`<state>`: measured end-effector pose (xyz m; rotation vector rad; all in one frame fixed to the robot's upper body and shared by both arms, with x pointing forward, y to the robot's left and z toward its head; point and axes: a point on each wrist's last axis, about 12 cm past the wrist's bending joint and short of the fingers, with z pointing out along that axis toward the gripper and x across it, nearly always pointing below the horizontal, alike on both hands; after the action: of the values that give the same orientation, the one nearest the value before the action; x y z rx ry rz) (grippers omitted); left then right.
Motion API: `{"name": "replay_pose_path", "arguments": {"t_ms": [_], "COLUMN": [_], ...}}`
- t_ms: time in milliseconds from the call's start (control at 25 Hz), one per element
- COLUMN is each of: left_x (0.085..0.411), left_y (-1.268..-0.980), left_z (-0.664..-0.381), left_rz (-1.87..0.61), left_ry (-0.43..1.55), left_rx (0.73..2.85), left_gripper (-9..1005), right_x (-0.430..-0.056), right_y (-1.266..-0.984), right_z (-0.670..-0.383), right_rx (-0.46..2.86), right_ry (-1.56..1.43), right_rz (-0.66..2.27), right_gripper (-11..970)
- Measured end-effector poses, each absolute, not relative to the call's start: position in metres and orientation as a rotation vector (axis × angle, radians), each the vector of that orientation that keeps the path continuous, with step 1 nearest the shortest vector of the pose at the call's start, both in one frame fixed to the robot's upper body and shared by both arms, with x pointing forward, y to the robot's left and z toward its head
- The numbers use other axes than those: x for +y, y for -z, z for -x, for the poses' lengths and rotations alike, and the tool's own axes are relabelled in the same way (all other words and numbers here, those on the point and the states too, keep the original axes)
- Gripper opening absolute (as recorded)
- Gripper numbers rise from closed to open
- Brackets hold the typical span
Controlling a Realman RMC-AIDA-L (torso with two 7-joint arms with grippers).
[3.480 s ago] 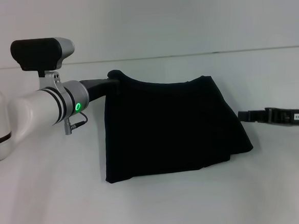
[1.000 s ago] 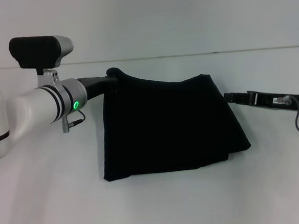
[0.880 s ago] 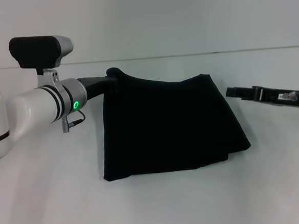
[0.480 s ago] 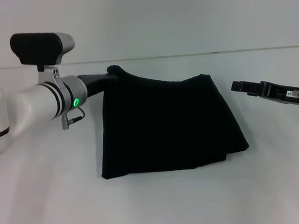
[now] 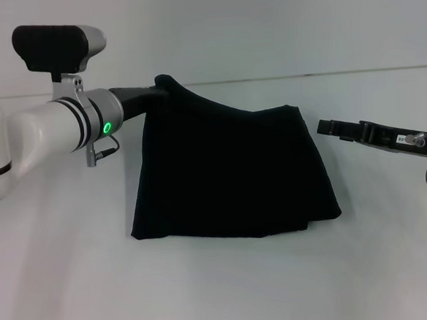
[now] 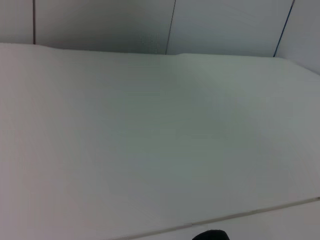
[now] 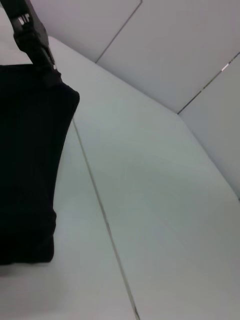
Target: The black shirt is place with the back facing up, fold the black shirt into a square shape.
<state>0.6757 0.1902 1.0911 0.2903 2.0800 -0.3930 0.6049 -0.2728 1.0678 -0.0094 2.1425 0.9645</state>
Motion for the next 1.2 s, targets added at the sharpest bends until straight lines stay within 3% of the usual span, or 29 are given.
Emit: {"name": "replay_pose_path", "arguments": {"t_ms": [480,600,840,1200], "left_x": [0.199,0.206,0.224,0.24], "left_y": [-1.091,-1.093,-1.102,-1.107], "left_z": [-0.673,-0.674,-0.674,-0.652], "left_rz": [-0.297,-0.28,-0.247,-0.264], "left_ry": [0.354,0.343,0.321,0.53], "left_rx": [2.055,2.046,1.998,1.948], "left_gripper": [41,217,430,646], "right_x": [-0.276,-0.277,-0.283,-0.296], "right_y": [-1.069,-1.07,-1.077,-1.083], "right_z": [-0.604,-0.604,-0.605,-0.599], "right_rx": [2.13,2.123,2.067,1.99], "right_ry": [-0.947,-0.937,-0.934,-0.944], "right_rz": [0.047,0.068,0.1,0.145], "right_gripper": [728,729,743,774]}}
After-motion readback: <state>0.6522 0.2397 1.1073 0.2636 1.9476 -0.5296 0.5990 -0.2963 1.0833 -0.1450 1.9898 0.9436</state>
